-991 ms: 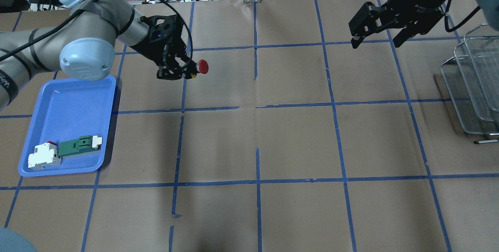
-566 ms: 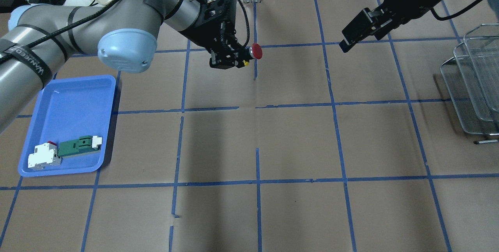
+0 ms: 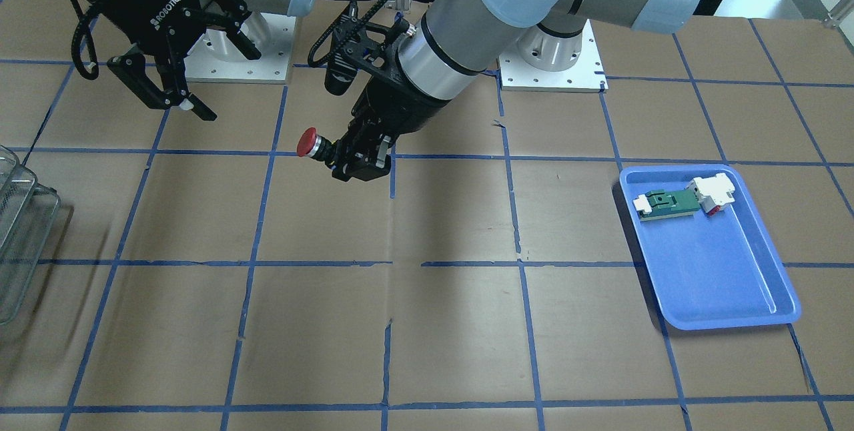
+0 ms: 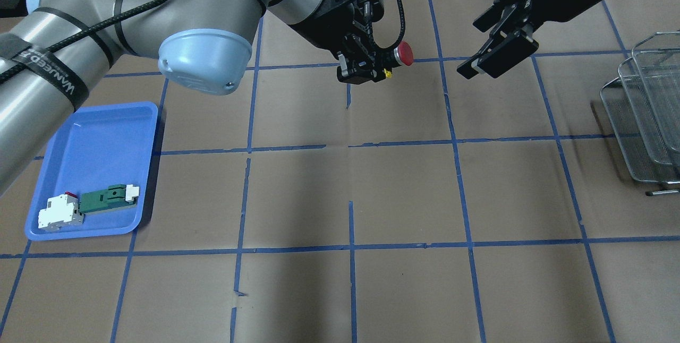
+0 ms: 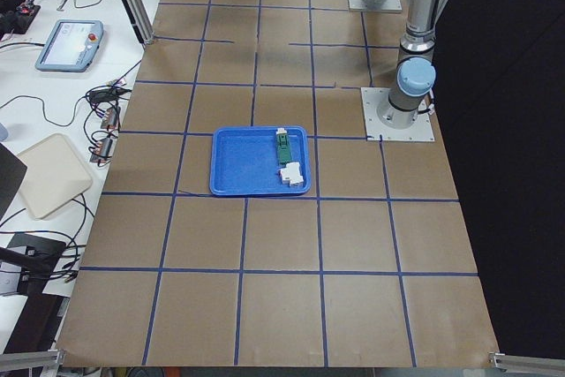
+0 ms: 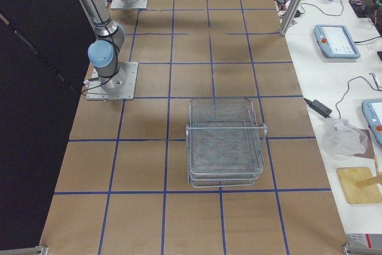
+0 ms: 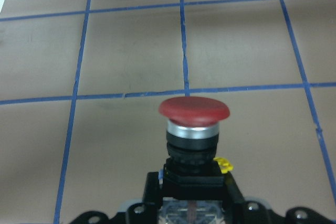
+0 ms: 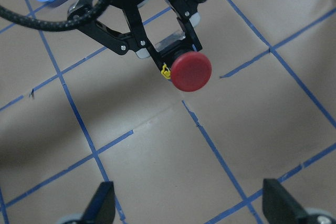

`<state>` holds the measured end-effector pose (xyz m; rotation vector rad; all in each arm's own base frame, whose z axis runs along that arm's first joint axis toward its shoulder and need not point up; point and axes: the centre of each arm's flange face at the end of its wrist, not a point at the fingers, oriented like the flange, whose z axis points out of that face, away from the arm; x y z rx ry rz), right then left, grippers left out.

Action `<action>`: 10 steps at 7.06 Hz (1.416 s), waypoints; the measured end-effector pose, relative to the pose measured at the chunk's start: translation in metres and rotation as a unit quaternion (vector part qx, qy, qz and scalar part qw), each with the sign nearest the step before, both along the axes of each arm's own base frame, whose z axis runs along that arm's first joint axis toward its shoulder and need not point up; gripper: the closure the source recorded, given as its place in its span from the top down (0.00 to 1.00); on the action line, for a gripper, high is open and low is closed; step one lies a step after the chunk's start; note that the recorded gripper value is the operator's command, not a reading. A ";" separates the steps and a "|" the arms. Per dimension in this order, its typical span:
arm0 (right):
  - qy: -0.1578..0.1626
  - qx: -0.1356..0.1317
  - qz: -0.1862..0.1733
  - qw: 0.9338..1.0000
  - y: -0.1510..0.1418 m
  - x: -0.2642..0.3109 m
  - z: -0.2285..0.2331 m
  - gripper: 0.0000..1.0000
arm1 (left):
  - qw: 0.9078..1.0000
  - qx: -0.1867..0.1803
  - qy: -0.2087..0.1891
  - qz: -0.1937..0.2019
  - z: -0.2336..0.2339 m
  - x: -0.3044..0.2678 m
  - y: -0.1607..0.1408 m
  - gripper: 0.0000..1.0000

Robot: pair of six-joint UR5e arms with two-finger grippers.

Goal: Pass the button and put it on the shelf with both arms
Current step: 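Bring the right gripper over the red button held by the left gripper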

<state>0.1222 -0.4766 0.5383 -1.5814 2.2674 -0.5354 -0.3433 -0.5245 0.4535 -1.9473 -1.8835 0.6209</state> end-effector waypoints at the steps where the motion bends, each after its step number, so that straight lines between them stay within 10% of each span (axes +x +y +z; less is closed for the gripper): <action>1: 0.002 -0.028 0.063 0.998 0.001 0.000 -0.001 1.00 | 1.000 0.003 0.005 -0.004 0.006 -0.005 0.009 0.00; 4: -0.061 -0.064 0.146 0.985 0.004 0.006 -0.002 1.00 | 1.000 0.008 0.023 -0.014 0.026 -0.010 0.032 0.00; 10: -0.129 -0.046 0.112 0.984 0.012 0.011 -0.007 1.00 | 0.999 -0.005 0.039 -0.018 0.056 -0.006 0.053 0.00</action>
